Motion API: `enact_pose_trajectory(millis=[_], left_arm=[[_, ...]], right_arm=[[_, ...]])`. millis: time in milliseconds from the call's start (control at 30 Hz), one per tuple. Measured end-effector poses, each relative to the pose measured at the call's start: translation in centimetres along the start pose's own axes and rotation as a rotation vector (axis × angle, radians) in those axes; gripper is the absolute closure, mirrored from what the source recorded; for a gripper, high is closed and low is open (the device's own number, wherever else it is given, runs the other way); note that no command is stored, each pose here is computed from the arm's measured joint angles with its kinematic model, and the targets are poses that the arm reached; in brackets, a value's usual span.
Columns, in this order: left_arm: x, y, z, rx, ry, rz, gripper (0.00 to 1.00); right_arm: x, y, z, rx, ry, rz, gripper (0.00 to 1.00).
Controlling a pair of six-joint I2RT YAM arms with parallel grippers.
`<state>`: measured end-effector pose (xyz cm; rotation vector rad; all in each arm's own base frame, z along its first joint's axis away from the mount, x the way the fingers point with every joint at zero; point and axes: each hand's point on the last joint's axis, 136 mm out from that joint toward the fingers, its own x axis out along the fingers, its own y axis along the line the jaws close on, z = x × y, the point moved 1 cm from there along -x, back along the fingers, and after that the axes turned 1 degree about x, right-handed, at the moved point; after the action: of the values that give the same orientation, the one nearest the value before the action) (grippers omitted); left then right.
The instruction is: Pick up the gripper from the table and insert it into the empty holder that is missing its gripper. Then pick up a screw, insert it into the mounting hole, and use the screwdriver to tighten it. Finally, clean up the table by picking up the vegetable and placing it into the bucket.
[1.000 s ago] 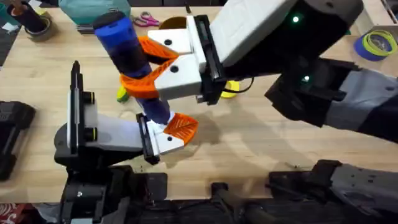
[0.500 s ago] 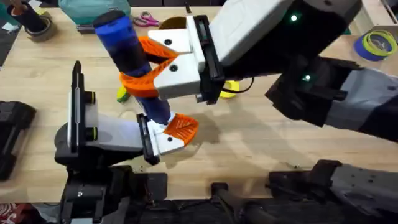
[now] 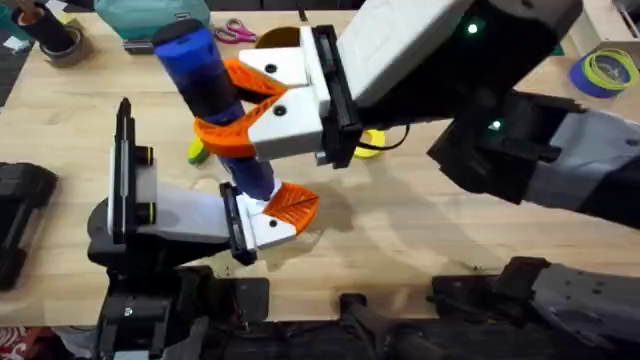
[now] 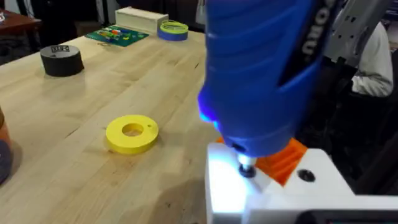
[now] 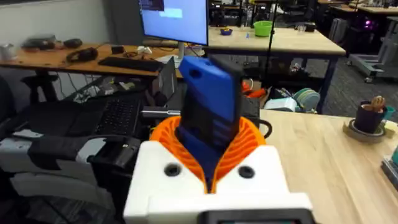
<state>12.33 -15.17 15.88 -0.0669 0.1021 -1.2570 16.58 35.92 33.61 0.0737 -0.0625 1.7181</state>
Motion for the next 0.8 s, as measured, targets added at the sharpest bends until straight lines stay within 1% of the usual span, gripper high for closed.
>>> enact_pose_trajectory(millis=[800], left_arm=[[0.0, 0.0, 0.0, 0.008, 0.0, 0.002, 0.997]], right_arm=[[-0.2, 0.6, 1.5, -0.063, -0.069, 0.024, 0.977]])
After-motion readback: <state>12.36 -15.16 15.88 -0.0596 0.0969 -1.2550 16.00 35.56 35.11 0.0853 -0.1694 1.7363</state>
